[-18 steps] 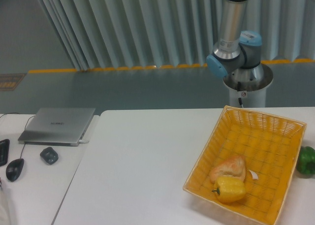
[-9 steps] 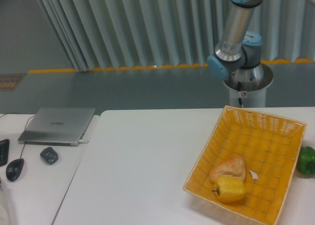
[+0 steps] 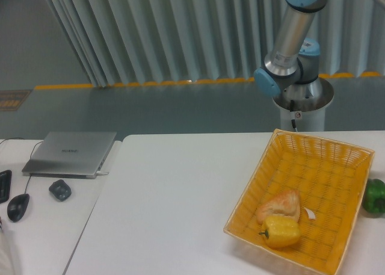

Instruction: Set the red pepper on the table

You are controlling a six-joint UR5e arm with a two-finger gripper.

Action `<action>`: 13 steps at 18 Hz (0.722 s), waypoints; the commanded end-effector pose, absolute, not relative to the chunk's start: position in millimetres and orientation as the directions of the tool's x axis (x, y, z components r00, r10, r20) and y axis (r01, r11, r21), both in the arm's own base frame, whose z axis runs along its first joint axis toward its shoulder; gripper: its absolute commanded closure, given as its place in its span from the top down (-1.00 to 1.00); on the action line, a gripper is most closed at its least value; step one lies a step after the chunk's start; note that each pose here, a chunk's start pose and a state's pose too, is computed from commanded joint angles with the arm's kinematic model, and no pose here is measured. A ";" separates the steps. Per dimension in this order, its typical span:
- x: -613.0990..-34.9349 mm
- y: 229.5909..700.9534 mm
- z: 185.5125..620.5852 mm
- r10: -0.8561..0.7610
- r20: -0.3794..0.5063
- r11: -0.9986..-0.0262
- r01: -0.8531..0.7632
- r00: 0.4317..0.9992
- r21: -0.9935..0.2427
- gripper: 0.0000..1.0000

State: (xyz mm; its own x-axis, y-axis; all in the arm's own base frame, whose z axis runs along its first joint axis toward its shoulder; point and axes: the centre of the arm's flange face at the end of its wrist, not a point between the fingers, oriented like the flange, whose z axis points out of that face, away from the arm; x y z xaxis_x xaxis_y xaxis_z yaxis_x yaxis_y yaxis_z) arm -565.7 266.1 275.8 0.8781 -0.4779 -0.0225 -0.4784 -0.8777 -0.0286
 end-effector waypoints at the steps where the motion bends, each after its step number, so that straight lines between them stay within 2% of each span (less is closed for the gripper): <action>1: -563.9 268.6 276.0 -0.481 -0.023 -0.876 -0.481 0.877 -0.029 0.58; 2: -562.5 271.1 277.0 -0.486 -0.024 -0.873 -0.486 0.874 -0.028 0.76; 5: -559.2 273.4 283.6 -0.493 -0.033 -0.869 -0.493 0.870 -0.027 1.00; 8: -555.2 274.5 300.8 -0.499 -0.060 -0.865 -0.501 0.865 -0.021 1.00; 10: -548.8 277.1 320.8 -0.534 -0.088 -0.844 -0.537 0.841 -0.013 1.00; 13: -526.4 305.4 339.3 -0.580 -0.117 -0.812 -0.584 0.806 -0.007 1.00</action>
State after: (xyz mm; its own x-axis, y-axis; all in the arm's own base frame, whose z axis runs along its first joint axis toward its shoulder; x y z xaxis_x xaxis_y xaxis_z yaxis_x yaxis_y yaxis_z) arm -526.4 305.4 339.3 0.8065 -0.5795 -0.1170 -0.5842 -0.8115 -0.0074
